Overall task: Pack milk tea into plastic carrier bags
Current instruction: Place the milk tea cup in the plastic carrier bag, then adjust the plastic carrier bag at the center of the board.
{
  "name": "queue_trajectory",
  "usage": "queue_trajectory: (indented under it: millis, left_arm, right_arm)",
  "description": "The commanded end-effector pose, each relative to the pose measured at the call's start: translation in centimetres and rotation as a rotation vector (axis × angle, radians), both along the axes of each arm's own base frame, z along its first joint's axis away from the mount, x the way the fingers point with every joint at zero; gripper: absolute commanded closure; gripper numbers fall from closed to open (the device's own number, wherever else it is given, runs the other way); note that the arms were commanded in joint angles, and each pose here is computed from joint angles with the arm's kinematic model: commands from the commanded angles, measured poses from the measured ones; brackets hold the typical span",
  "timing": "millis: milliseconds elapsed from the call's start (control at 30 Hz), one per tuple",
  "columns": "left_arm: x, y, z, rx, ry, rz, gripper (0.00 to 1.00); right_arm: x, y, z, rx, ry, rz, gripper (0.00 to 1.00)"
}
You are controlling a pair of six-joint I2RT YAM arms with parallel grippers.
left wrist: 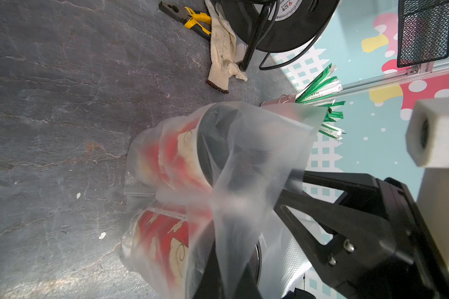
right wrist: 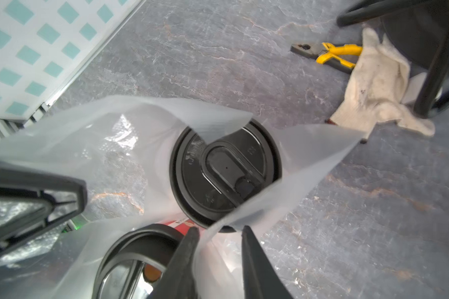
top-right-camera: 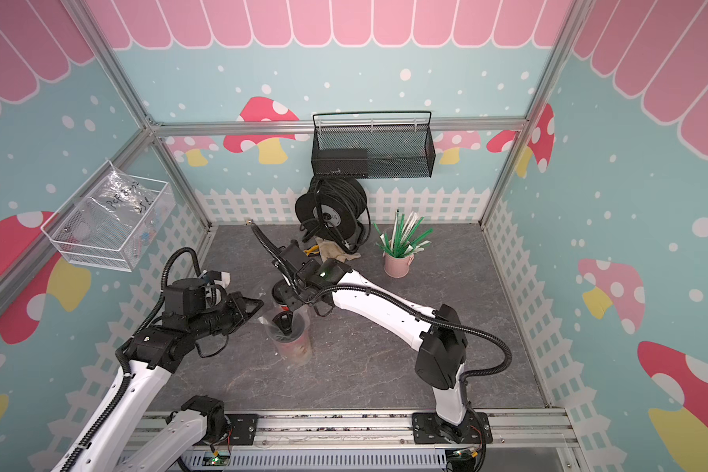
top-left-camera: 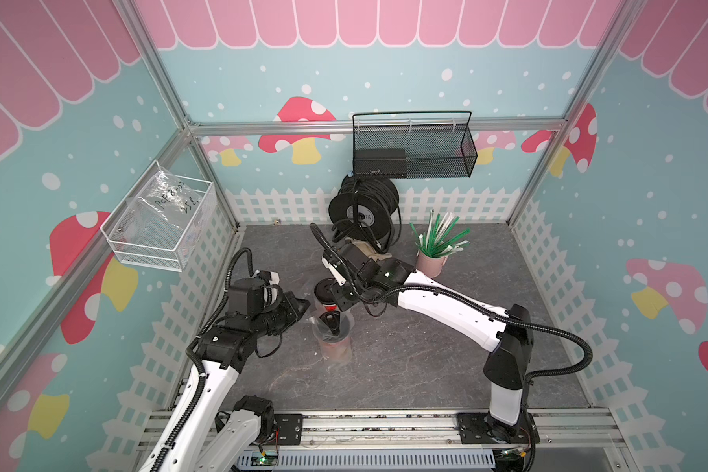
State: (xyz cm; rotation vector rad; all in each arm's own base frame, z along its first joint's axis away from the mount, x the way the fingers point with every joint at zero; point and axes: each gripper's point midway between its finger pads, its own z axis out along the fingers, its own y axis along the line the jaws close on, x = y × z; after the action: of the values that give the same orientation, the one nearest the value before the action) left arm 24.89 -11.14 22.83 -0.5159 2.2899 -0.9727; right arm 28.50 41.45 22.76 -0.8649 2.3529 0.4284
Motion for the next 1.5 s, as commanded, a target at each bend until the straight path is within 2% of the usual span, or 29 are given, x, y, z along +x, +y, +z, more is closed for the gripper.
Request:
queue_trajectory:
  millis: [0, 133, 433, 667, 767, 867, 1000, 1067, 1333, 1467]
  left_arm:
    - [-0.1, 0.1, 1.0, 0.004, -0.025, -0.004, 1.00]
    - [-0.2, 0.1, 1.5, 0.001, -0.035, -0.005, 1.00]
    - [-0.1, 0.1, 2.5, -0.007, -0.054, 0.001, 1.00]
    - [0.1, 0.1, 4.2, -0.010, -0.082, -0.002, 1.00]
    - [0.2, 0.0, 3.8, -0.007, -0.069, -0.003, 1.00]
    - [0.3, 0.0, 3.2, -0.011, -0.050, -0.001, 1.00]
    - [0.2, 0.0, 3.5, -0.007, -0.062, -0.007, 1.00]
    - [0.2, 0.0, 3.0, -0.003, -0.048, -0.006, 1.00]
    - [0.5, -0.1, 1.4, -0.011, -0.012, -0.004, 1.00]
    - [0.6, -0.2, 1.2, -0.012, -0.002, -0.004, 1.00]
  right_arm:
    - [0.5, -0.7, 2.2, 0.008, -0.045, -0.036, 0.83]
    - [0.9, -1.1, 4.2, 0.039, -0.089, -0.054, 1.00]
    - [0.7, -1.6, 7.2, 0.100, -0.137, -0.052, 1.00]
    - [0.8, -2.4, 7.7, 0.074, -0.157, -0.067, 1.00]
    - [0.9, -2.2, 7.7, 0.074, -0.158, -0.066, 1.00]
    - [1.0, -1.9, 5.9, 0.038, -0.124, -0.068, 1.00]
    - [0.9, -1.9, 7.6, 0.069, -0.140, -0.075, 1.00]
    - [1.0, -2.0, 6.9, 0.055, -0.142, -0.069, 1.00]
    - [0.8, -1.1, 3.0, -0.003, -0.069, -0.040, 0.93]
    - [0.7, -1.0, 2.9, -0.001, -0.061, -0.032, 0.78]
